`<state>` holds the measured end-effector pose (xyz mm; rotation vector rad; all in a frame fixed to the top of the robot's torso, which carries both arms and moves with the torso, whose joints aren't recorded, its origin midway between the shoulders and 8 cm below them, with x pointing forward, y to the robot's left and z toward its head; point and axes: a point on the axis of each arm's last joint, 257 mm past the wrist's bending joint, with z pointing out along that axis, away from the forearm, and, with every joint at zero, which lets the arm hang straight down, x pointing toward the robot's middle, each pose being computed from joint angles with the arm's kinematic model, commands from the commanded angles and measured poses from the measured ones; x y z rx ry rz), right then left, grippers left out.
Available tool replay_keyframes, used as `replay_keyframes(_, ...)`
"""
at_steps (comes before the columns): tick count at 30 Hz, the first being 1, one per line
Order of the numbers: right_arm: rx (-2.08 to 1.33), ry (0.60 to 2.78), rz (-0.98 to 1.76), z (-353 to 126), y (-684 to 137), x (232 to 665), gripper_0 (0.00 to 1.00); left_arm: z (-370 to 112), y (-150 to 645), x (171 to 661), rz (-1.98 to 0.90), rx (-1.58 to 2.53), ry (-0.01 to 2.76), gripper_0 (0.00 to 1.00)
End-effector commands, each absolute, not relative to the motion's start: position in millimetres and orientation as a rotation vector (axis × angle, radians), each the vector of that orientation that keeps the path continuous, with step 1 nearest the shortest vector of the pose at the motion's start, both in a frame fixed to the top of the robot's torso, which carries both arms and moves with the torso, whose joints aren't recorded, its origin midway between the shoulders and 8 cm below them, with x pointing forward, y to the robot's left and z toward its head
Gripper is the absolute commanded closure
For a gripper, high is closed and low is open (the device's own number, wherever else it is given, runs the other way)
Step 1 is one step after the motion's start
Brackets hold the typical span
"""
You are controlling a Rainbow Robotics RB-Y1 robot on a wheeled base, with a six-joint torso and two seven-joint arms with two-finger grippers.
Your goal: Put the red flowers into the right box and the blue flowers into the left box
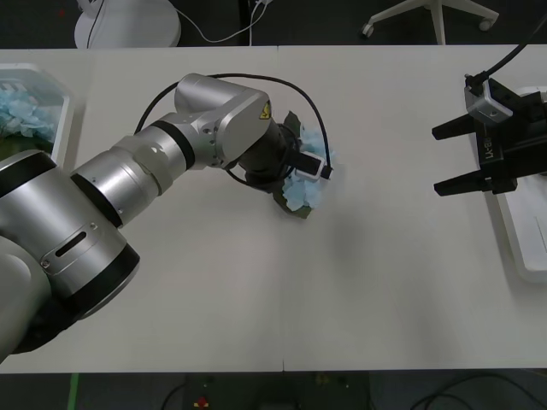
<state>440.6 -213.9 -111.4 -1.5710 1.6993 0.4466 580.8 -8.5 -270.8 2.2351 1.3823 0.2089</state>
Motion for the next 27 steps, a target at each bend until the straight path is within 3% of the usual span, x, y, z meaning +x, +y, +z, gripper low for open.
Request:
replay_keyframes(1, -1.586, 1.688, 0.378, -91, -224, 447, 0.08, -235, 16, 589, 0.185, 2.187, 1.396, 1.00)
replay_keyframes(17, -1.576, 1.685, 0.361, -92, -224, 452, 0.08, -140, 80, 596, 0.218, 2.165, 1.425, 1.00)
replay_keyframes(27, -1.576, 1.685, 0.361, -92, -224, 452, 0.08, -101, 209, 606, 0.312, 1.978, 1.779, 1.00)
